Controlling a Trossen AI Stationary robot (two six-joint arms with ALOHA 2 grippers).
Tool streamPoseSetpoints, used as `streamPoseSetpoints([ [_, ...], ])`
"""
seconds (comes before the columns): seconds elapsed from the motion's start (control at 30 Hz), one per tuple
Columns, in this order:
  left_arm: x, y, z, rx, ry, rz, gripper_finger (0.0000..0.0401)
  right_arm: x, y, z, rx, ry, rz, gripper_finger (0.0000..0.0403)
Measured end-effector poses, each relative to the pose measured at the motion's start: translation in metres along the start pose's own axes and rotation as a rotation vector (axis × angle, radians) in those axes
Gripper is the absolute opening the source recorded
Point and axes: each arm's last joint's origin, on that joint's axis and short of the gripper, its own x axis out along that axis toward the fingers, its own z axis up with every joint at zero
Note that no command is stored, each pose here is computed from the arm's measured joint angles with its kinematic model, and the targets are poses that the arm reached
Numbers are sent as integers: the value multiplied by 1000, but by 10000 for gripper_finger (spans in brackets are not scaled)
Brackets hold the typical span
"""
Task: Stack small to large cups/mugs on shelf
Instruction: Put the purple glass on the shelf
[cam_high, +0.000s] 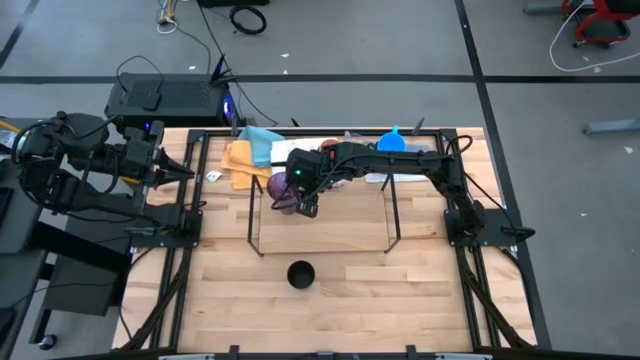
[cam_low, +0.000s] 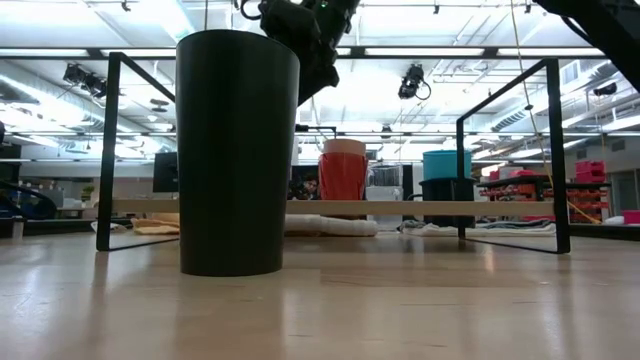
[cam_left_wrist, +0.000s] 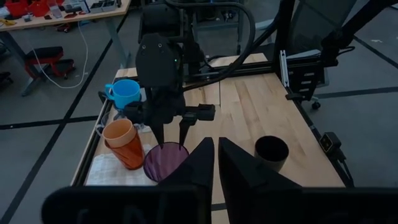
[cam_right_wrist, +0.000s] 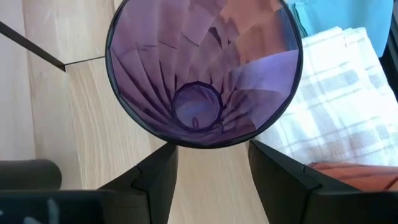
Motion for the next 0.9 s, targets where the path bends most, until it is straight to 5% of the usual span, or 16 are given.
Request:
streamPoseSetpoints([
  [0.9, 0, 0, 0, 3, -2, 0, 38, 0, 2, 3, 40, -33, 26, 203],
])
